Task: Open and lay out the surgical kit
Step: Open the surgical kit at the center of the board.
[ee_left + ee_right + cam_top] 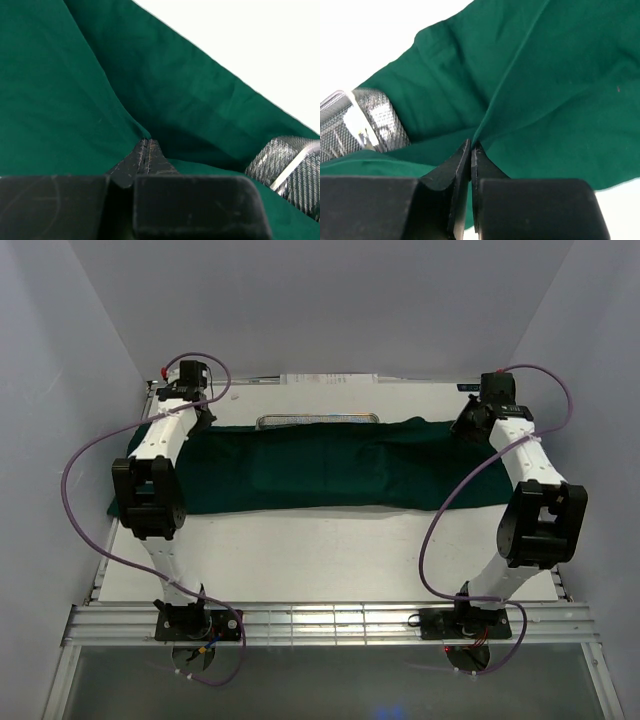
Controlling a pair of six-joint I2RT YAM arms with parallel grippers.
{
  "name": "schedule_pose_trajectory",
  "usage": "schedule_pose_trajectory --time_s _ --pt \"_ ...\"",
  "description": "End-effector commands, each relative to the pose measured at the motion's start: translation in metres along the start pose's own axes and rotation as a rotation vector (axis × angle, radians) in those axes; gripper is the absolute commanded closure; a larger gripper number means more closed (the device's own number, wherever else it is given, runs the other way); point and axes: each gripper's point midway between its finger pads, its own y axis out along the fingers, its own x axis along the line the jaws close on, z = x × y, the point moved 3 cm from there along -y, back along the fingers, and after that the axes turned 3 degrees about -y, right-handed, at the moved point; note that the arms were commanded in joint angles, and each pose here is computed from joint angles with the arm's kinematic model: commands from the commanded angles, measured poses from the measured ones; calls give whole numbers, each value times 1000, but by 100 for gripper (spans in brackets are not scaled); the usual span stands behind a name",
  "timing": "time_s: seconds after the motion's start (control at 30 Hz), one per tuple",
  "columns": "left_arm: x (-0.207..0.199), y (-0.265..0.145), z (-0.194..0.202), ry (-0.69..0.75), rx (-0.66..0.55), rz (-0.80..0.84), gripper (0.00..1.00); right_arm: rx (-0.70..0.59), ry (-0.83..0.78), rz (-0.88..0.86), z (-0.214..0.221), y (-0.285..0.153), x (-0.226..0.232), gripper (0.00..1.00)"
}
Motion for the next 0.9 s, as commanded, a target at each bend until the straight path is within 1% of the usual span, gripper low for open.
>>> schedule_pose_trajectory --time_s 0.0,0.03,0.07,0.1,0.13,0.17,0.2,0.23,0.27,0.3,0.33,0.37,0.4,0.43,0.47,0.5,0.57,0.63,0.7,0.77,0.8,0.87 --pt "16 -39 -16 -45 -74 13 100 -5 4 -28 10 -30 -3 92" --pt "19 -49 -17 -52 -86 22 100 5 -2 -46 15 -36 -2 92" --pt "25 -47 -5 -45 -63 10 100 8 -2 -43 24 -44 -6 92" --pt "28 -50 -1 -48 -59 10 100 10 -7 -46 28 -49 -8 92" --pt "32 -62 -1 -62 -74 24 100 8 -13 -50 32 -54 -9 92" --pt "36 -64 3 -66 -68 20 100 -15 -18 -67 34 -67 -9 92" --pt "43 -63 17 -60 -45 5 100 10 -18 -57 48 -66 -16 92" --pt "48 -66 22 -67 -44 1 100 16 -21 -59 55 -71 -18 92" --pt "54 -80 22 -83 -62 11 100 -7 -31 -82 59 -84 -17 92" --pt "59 -84 27 -92 -63 10 100 -2 -33 -84 66 -87 -20 92" --pt "69 -83 45 -98 -35 -17 100 39 -32 -71 85 -88 -28 92" --pt "76 -98 45 -123 -58 -3 100 24 -37 -83 90 -100 -29 92" --pt "81 -103 52 -133 -51 -2 100 37 -37 -78 99 -104 -33 92" --pt "90 -105 69 -145 -14 -22 100 73 -34 -69 115 -105 -39 92" --pt "94 -110 75 -156 -7 -15 100 86 -32 -66 126 -116 -42 92" --pt "100 -126 76 -181 -31 8 100 98 -35 -61 135 -120 -43 92" --pt "114 -132 96 -199 -14 -6 100 115 -36 -49 154 -131 -49 92" --pt "130 -151 104 -222 -44 -2 100 126 -24 -42 165 -138 -52 92" --pt "142 -159 115 -242 -49 -21 100 143 -27 -56 182 -152 -51 92" --pt "152 -174 123 -264 -59 -10 100 113 -27 -77 187 -167 -52 92" --pt "153 -180 126 -282 -58 0 100 122 -23 -70 193 -174 -56 92" --pt "159 -193 131 -301 -58 19 100 47 -11 -116 191 -193 -53 92"
